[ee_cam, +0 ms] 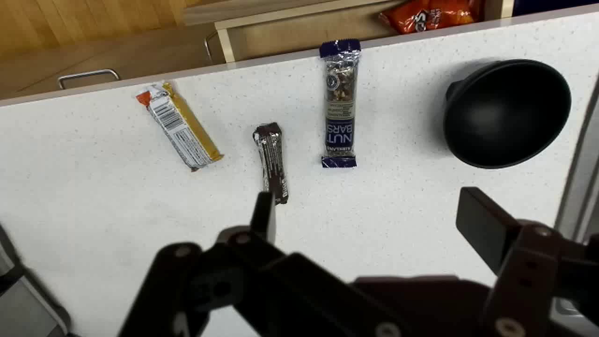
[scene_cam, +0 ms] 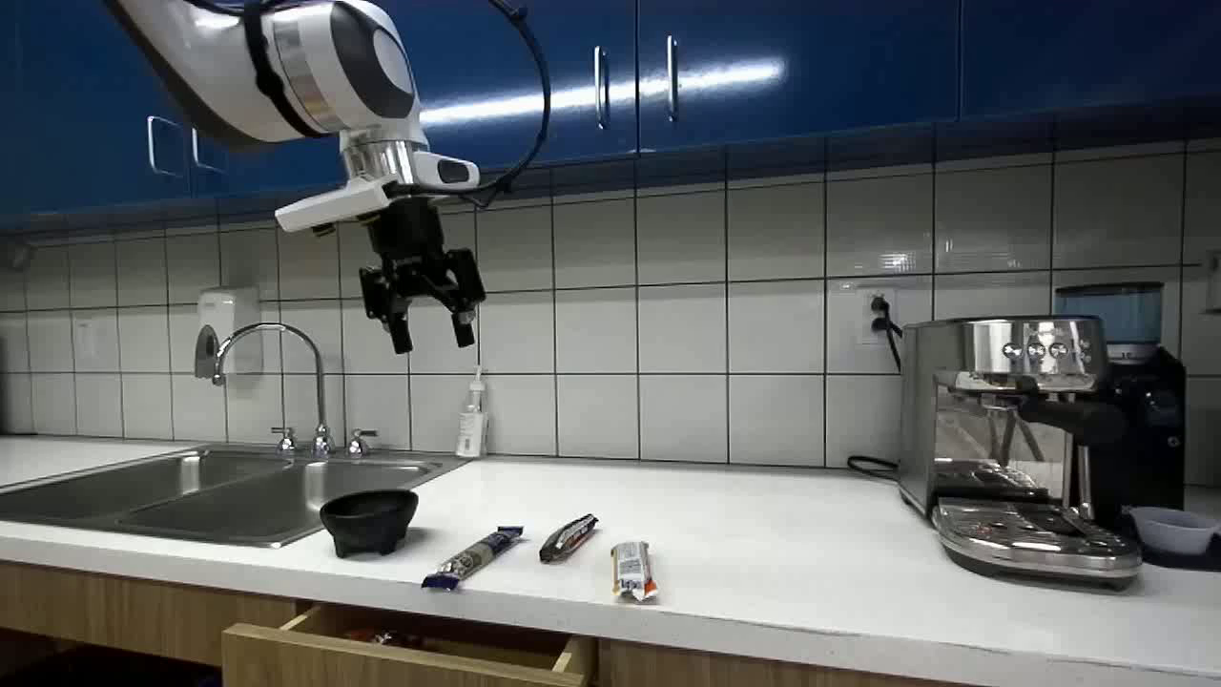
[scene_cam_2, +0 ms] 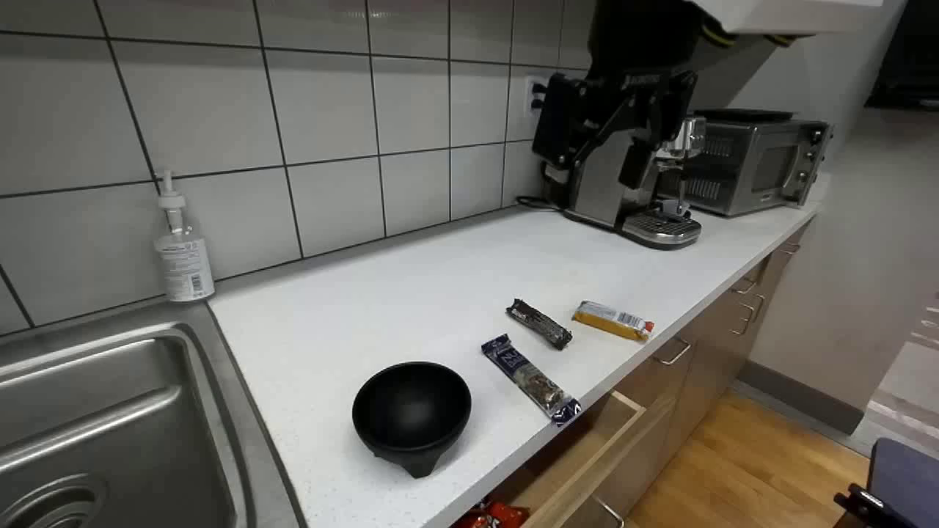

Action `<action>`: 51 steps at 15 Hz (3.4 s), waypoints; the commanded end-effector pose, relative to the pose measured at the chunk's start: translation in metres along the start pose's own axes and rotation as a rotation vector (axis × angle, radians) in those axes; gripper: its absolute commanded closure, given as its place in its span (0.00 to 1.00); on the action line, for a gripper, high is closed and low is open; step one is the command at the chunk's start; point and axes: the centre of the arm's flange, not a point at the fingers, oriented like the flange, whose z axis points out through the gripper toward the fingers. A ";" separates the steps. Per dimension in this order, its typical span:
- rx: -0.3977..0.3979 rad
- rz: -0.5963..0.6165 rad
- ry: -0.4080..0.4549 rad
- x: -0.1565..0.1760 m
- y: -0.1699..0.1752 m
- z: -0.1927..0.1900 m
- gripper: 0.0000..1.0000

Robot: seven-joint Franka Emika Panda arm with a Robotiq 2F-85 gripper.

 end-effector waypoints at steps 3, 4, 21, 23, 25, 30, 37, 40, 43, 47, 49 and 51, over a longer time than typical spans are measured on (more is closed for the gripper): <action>0.000 0.000 -0.001 0.000 0.000 0.000 0.00; 0.000 0.000 -0.001 0.000 0.000 0.000 0.00; -0.010 -0.069 0.024 -0.006 -0.009 0.040 0.00; 0.002 -0.076 0.028 -0.012 -0.012 0.052 0.00; 0.014 -0.078 0.027 -0.017 -0.014 0.063 0.00; 0.026 -0.095 0.009 -0.027 -0.019 0.077 0.00; 0.026 -0.110 0.001 -0.042 -0.025 0.094 0.00; 0.031 -0.107 -0.011 -0.060 -0.029 0.106 0.00; 0.026 -0.115 -0.034 -0.073 -0.032 0.118 0.00; 0.004 -0.121 -0.083 -0.083 -0.037 0.126 0.00; -0.004 -0.121 -0.100 -0.086 -0.040 0.128 0.00; -0.007 -0.114 -0.107 -0.088 -0.043 0.131 0.00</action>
